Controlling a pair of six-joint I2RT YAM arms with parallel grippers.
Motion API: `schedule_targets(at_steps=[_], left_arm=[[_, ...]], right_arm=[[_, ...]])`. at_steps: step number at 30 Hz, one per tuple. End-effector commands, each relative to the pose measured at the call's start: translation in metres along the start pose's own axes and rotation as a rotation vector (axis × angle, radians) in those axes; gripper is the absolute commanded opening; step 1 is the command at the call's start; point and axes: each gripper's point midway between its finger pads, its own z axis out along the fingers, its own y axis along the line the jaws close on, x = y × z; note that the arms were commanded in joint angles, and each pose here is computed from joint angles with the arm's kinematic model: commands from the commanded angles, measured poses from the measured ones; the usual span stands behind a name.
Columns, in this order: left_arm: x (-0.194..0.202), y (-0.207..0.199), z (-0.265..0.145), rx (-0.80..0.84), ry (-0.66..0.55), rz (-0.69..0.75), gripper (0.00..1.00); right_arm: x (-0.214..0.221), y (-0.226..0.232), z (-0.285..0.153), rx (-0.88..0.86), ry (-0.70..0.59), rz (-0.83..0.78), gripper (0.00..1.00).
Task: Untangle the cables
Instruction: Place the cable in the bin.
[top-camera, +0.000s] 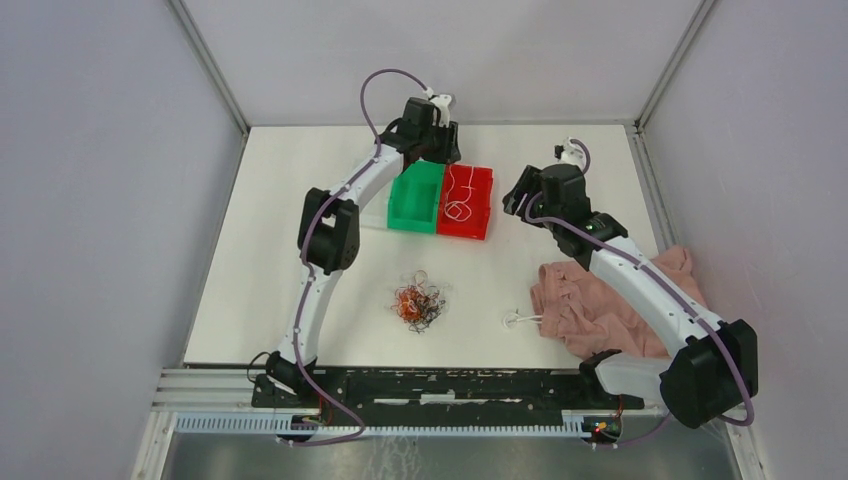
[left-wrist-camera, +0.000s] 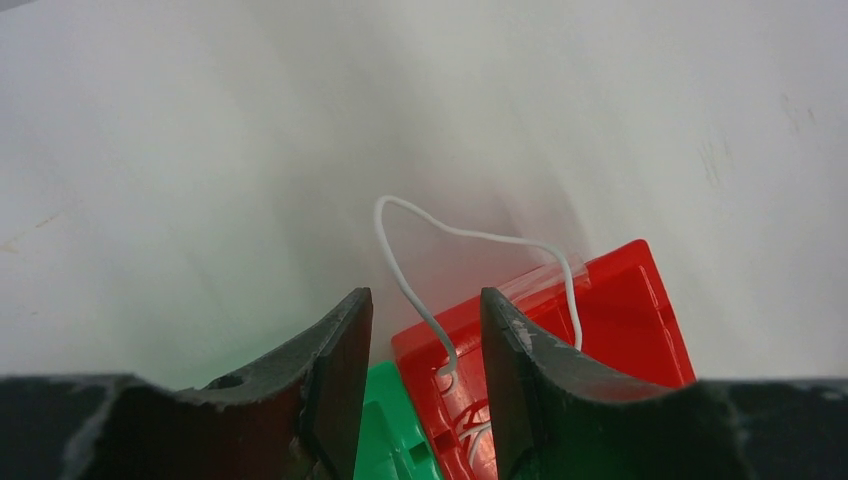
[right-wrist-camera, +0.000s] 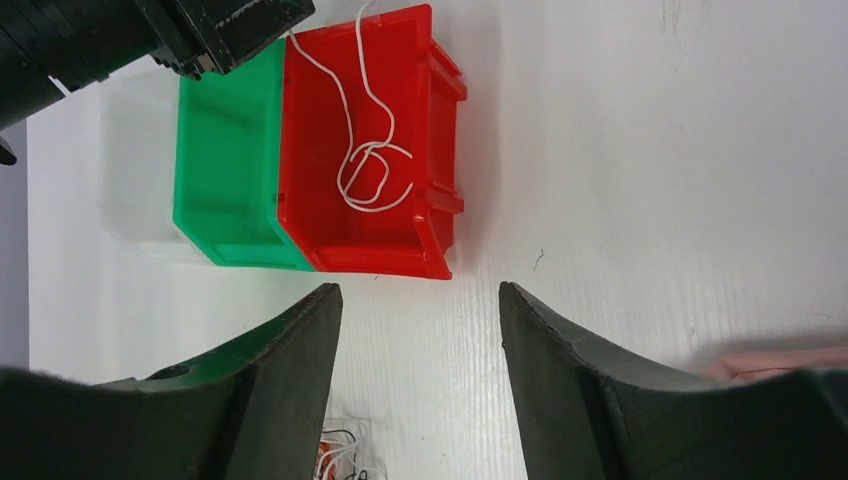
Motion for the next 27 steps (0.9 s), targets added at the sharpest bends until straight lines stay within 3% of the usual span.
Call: schedule_targets(at_steps=[1,11,23,27], left_arm=[[-0.037,-0.011,-0.003,0.052,-0.111,-0.064,0.50],[-0.036,-0.020,0.003,0.131,-0.136,-0.086,0.34],[-0.023,-0.006,0.010,0.067,-0.119,-0.057,0.32],[-0.018,0.002,0.013,0.033,-0.113,-0.036,0.44]], right_arm=[[-0.007,0.008,-0.003,-0.046,-0.025,0.001,0.65],[-0.004,0.005,-0.001,-0.038,-0.018,-0.008,0.57],[-0.008,0.006,-0.003,-0.045,-0.033,-0.009,0.55],[-0.009,0.008,-0.003,-0.055,-0.035,-0.008,0.55]])
